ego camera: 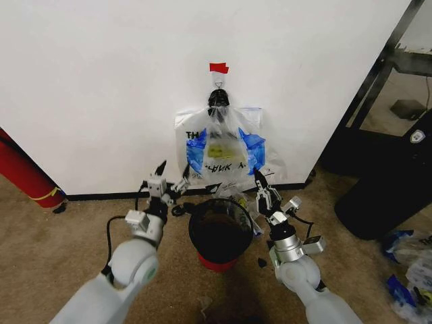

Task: Pick up the garbage bag from the wall and place it over the trash bin.

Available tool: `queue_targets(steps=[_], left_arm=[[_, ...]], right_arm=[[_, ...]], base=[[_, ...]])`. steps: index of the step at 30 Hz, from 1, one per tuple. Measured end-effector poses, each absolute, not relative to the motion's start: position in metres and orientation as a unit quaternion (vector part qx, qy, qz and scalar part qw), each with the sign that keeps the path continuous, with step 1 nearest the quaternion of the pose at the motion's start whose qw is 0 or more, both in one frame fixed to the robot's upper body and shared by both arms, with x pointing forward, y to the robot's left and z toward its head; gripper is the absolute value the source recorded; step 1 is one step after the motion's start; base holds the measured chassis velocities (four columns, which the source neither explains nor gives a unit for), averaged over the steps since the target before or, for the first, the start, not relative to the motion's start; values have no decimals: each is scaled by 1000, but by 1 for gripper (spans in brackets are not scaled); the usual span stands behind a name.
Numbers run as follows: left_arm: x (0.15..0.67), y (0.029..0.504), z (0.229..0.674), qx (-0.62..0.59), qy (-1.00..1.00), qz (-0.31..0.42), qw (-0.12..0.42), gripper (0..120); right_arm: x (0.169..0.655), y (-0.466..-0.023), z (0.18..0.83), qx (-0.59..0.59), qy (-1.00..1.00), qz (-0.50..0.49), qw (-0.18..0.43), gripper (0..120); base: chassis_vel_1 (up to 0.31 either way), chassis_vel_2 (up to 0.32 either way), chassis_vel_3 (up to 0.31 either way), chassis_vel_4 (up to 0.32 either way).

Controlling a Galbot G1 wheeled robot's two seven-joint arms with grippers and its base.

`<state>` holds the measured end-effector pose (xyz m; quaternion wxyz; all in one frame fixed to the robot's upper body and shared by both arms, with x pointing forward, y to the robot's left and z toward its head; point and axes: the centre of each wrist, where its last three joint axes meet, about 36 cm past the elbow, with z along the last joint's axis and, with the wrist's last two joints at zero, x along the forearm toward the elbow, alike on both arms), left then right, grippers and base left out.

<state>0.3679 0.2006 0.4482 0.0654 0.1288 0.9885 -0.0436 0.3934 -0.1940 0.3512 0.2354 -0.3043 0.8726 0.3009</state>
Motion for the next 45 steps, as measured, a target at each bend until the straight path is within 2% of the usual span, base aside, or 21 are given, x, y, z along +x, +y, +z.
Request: queue_targets(steps=[1, 3, 14, 26, 32, 36, 38, 42, 45], left_arm=[[366, 197, 449, 133, 988, -47, 62, 98], [371, 191, 454, 139, 987, -50, 64, 100], [411, 182, 476, 157, 984, -45, 68, 100], [420, 169, 466, 139, 989, -26, 52, 100], [424, 174, 465, 126, 990, -13, 55, 88], [423, 175, 465, 125, 991, -12, 55, 69], [423, 175, 465, 125, 991, -12, 55, 68], [423, 176, 467, 126, 990, -13, 61, 48], [422, 177, 468, 126, 990, -14, 62, 41]], right_arm=[[393, -193, 351, -306, 872, 301, 236, 0], [393, -192, 351, -308, 872, 300, 236, 0], [388, -191, 351, -310, 871, 299, 235, 0], [384, -193, 353, -310, 872, 298, 235, 0], [383, -193, 353, -310, 872, 297, 235, 0], [383, -191, 353, -311, 872, 297, 234, 0], [383, -191, 353, -311, 872, 297, 234, 0], [383, -191, 353, -309, 873, 296, 233, 0], [382, -191, 352, -308, 874, 295, 232, 0]], base=[[0, 0, 0, 0], [0, 0, 0, 0], [0, 0, 0, 0], [0, 0, 0, 0], [0, 0, 0, 0], [0, 0, 0, 0], [0, 0, 0, 0], [0, 0, 0, 0], [0, 0, 0, 0]])
